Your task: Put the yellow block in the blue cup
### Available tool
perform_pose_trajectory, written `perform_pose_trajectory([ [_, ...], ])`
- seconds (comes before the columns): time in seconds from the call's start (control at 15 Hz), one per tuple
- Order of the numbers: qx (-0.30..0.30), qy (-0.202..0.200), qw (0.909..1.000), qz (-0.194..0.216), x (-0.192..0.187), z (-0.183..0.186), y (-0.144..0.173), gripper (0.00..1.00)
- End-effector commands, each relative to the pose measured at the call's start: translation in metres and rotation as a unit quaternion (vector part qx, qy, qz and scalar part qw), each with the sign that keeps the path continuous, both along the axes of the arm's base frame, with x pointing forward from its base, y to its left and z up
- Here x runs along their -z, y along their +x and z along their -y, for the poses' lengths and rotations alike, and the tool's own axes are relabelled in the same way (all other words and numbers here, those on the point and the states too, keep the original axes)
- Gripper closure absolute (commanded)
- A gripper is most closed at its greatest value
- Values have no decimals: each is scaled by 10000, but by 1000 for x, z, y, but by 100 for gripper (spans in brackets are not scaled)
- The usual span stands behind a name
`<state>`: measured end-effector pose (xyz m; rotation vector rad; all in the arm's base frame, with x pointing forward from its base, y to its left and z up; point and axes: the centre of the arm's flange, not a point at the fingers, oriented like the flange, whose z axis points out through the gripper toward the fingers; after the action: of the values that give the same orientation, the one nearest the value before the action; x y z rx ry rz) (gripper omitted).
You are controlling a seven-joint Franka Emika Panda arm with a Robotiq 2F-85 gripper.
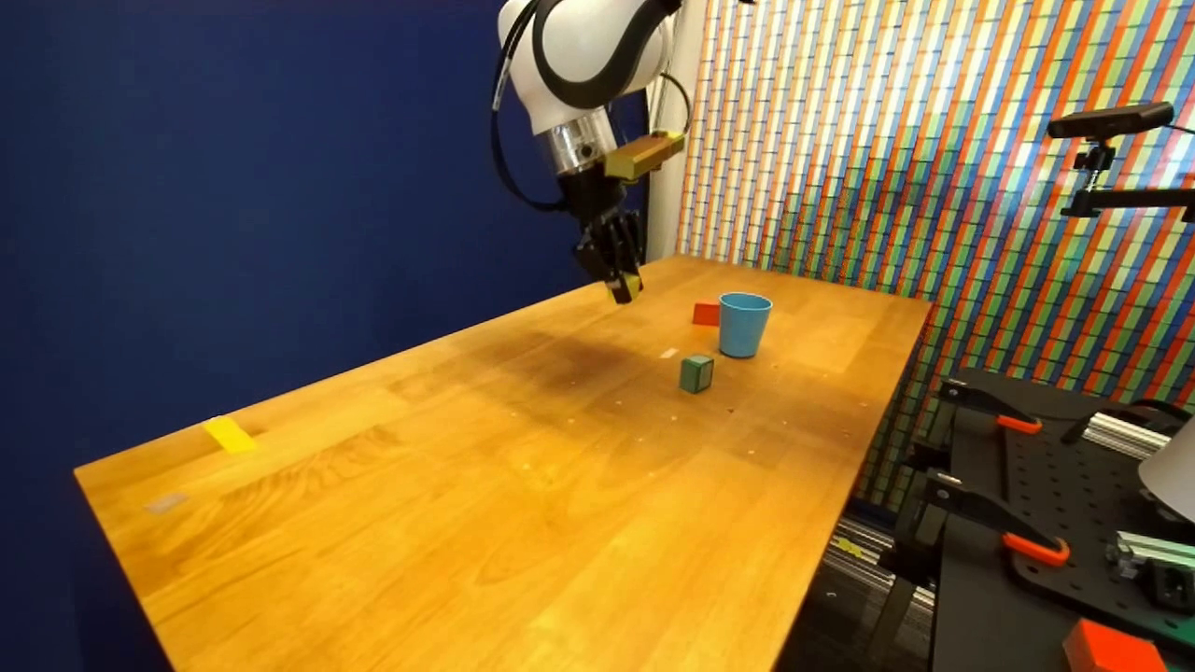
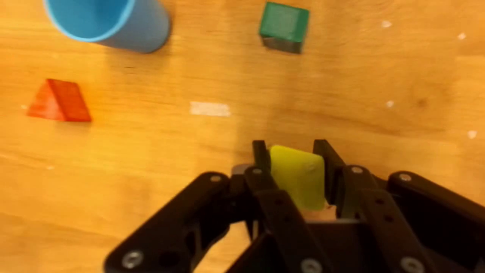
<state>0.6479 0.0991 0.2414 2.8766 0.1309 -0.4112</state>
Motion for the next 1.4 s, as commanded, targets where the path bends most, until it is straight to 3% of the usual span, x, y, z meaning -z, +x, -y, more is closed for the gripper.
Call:
perform_pose_trajectory([
  [0.0,838,-494,9947,343,-46,75,3,88],
  [0.2,1638,-775,9831,243,-54,136,-8,88],
  [0.6,2801,-663,9540,-837,-29,209,-58,87],
  [0.93,3087,-267,9409,-1367,3,211,-75,87],
  [1.33,2909,-145,9464,-1397,25,183,-64,85],
])
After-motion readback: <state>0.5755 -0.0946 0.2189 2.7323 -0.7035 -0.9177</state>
